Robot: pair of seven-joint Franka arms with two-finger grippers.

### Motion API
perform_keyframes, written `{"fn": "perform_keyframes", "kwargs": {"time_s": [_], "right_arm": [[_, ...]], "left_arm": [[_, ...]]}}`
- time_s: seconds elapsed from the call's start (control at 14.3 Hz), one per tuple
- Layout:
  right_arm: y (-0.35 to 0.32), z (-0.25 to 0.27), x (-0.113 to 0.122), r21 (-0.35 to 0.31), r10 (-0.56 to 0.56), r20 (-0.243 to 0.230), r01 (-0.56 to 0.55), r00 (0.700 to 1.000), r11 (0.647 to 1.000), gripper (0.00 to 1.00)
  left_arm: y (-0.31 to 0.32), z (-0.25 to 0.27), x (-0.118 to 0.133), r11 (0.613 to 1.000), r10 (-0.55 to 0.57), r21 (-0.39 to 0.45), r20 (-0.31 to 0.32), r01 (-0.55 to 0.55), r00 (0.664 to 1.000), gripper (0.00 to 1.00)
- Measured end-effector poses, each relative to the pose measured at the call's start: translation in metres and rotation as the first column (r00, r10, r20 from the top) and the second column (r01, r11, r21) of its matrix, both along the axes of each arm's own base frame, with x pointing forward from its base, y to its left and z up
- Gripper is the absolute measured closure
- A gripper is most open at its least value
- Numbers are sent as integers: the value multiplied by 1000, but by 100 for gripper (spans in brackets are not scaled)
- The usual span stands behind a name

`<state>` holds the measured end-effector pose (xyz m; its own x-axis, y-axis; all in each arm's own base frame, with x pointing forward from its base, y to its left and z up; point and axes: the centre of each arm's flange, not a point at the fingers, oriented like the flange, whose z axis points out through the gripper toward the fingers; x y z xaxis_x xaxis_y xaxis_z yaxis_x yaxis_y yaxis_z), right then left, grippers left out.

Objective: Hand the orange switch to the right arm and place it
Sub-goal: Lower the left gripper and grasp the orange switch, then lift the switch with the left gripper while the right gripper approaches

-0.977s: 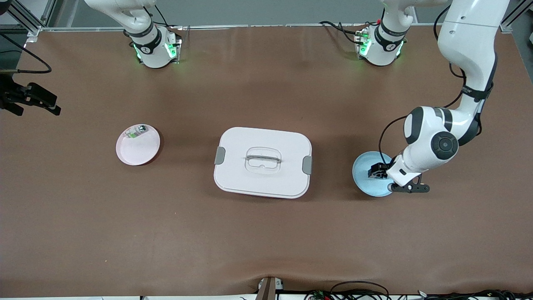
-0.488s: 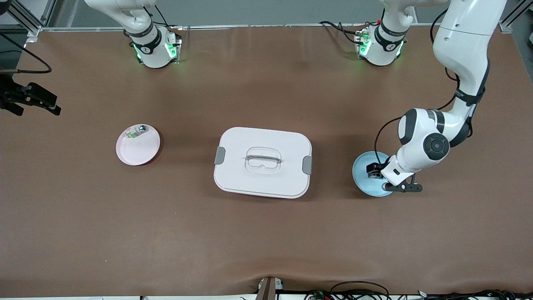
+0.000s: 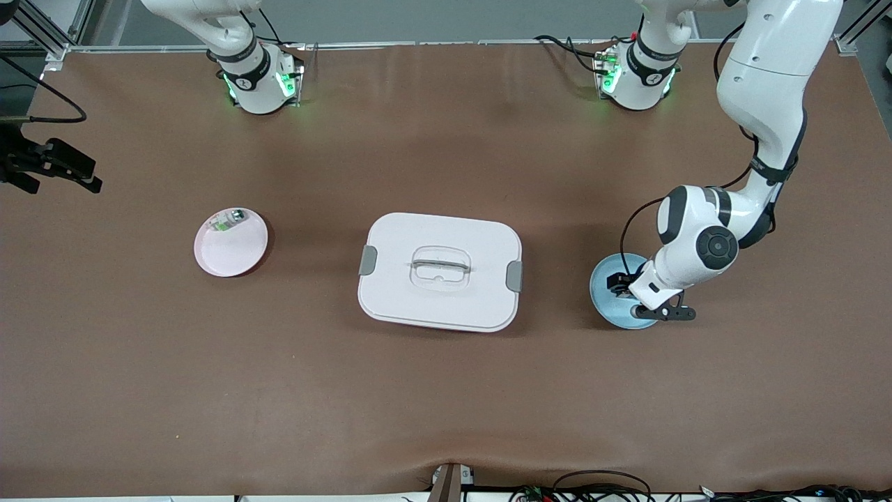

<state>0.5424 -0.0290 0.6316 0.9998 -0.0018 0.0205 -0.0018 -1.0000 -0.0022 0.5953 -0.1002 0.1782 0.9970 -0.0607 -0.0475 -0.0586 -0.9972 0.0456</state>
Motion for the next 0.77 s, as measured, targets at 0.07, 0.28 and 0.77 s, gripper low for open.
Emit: {"fn": "perform_keyframes", "kwargs": {"time_s": [0.07,0.28,0.77], "right_arm": [[0,0,0,0,0,0,0,1000,1000,0],[0,0,0,0,0,0,0,1000,1000,0],[0,0,0,0,0,0,0,1000,1000,0]], "left_arm": [[-1,1,0,1000,-2,-1,2,2,1000,22],[-6,16,6,1000,-13,-8,33,13,999,28],[-20,140,14,1000,-16,-18,60,17,998,28]]}}
